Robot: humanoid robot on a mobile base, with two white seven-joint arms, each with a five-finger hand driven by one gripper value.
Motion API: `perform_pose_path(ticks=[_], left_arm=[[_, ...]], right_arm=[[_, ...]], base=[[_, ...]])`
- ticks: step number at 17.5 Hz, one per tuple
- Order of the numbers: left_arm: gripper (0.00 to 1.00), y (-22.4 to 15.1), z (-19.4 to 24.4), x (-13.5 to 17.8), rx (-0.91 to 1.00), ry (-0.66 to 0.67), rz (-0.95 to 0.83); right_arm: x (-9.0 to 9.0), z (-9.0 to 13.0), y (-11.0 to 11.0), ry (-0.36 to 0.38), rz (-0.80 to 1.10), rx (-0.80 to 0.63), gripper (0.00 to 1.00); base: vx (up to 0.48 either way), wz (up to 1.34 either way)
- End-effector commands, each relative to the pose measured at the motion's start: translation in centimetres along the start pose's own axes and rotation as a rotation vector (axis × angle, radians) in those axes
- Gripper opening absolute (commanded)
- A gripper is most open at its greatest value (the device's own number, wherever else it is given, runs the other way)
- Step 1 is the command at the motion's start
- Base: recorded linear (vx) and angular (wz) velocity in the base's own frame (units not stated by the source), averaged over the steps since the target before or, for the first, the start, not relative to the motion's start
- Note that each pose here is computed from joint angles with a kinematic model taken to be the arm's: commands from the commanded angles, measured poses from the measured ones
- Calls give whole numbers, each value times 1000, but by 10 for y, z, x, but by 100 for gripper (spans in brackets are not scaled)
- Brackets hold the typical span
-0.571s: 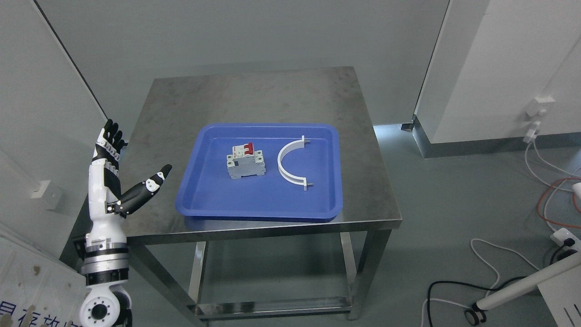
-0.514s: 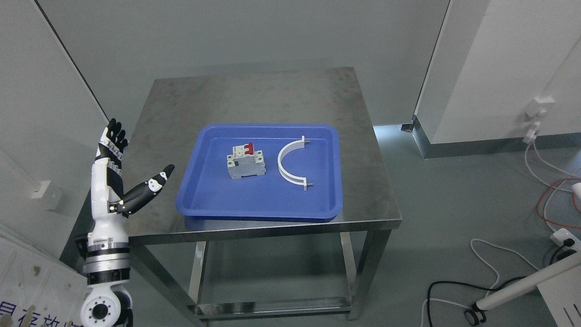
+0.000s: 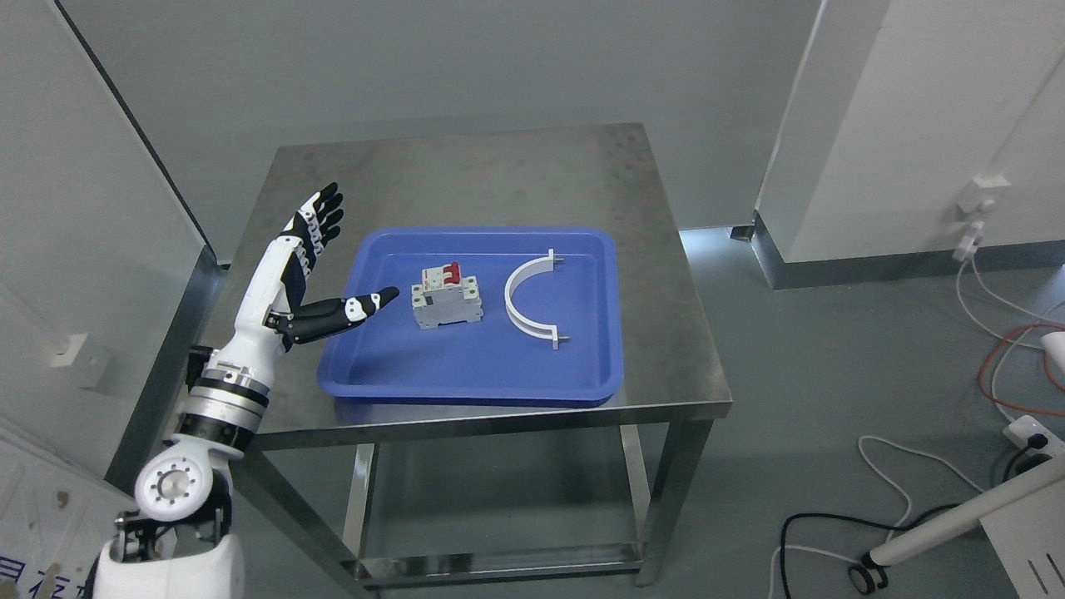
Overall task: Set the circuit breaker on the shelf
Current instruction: 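Reach the left hand toward the grey circuit breaker in the blue tray, then close the left hand fingers around the circuit breaker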
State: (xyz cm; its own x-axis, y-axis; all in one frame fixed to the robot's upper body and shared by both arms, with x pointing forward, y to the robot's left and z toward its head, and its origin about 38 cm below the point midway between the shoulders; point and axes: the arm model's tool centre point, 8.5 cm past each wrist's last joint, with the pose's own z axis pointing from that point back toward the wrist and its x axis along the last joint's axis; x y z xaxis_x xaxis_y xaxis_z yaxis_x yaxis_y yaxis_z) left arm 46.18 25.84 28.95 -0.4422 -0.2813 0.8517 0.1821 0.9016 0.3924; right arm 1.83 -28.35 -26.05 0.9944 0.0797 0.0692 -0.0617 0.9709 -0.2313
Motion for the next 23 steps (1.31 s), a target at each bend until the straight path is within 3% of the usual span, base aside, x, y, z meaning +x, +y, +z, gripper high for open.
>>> perform_pose_path(ticks=[1,10,14,19,22,23], left_arm=[[98,21,-25,13,-199,168,-202],[97,-68,-40,-14,-354,286,-226],[91,-87,-56,-25,-344,339,-261],[77,-78,-61,-43,-323,419,-322],[60,-66,-61,-42,-290,413,-309],[48,-62,-61,-42,-277,402,-302]], right_arm=[[-1,-1,-10,2,23,-15,100],[-1,-1,-10,2,23,-15,100],[-1,-1,-10,2,23,-15,100],[-1,-1,-10,2,23,-13,100],[-1,-1,-10,1,23,-15,100],[-1,-1,-10,2,23,-15,100]], base=[[0,0],[0,0],[0,0],[0,0],[0,0],[0,0]])
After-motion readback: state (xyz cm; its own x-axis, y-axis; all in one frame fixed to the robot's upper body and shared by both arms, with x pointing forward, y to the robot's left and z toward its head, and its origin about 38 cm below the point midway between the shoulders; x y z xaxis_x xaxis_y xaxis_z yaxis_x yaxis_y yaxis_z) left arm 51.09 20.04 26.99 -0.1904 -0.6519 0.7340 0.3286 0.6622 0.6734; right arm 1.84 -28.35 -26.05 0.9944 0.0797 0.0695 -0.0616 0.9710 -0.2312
